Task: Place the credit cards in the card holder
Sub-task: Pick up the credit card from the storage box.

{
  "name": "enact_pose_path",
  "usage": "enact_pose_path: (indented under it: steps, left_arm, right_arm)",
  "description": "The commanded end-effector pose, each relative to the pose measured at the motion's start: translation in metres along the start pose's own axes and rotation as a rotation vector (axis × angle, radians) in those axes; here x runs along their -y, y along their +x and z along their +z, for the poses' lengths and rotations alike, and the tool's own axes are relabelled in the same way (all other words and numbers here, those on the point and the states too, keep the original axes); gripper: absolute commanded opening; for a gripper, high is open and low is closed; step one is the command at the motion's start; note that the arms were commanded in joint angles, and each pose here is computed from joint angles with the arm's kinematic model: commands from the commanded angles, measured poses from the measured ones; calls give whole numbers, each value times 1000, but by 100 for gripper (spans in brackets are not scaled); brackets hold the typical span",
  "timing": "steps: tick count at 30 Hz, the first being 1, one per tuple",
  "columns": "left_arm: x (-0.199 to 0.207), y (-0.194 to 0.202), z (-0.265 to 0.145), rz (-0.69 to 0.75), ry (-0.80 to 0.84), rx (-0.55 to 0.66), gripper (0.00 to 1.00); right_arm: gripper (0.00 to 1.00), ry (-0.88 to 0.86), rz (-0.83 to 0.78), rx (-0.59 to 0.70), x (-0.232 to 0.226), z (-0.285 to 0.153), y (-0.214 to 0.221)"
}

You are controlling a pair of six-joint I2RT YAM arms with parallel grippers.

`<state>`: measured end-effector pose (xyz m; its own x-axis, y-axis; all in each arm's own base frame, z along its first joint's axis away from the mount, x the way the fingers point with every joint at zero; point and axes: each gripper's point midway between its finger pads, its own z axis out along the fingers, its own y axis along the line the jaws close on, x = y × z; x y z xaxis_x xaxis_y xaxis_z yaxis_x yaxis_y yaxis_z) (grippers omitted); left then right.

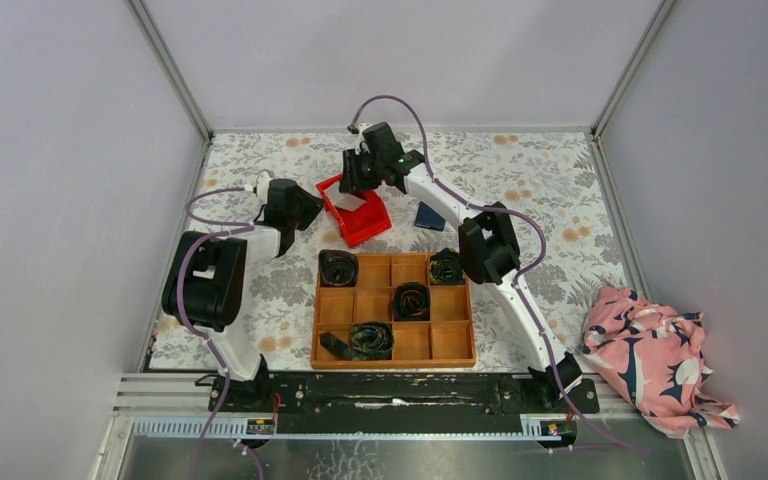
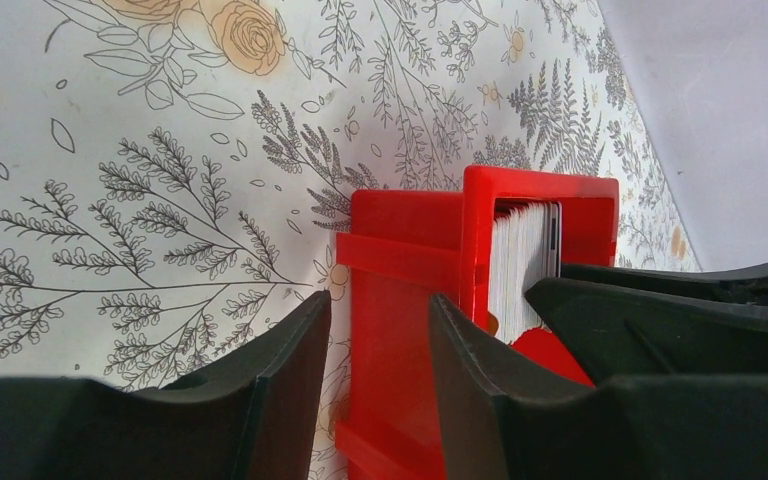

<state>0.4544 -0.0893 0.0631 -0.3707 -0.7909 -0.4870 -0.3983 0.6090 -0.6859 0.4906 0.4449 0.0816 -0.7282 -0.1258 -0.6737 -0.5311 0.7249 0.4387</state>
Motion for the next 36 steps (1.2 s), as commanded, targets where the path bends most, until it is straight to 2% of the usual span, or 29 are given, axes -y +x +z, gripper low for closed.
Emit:
enact_pose_path:
  steps: [1, 10, 27, 36]
  left_arm:
    - [15, -5, 4, 26, 53, 15, 47]
    - [19, -4, 3, 28, 63, 9, 47]
    - [22, -4, 1, 33, 64, 8, 46]
    - [24, -6, -1, 37, 67, 11, 47]
  right_arm:
    - [42, -84, 29, 20, -19, -4, -11]
    - [34, -129, 21, 65, -38, -24, -30]
    - [31, -146, -1, 107, -52, -42, -46]
    - [26, -105, -14, 107, -44, -43, -45]
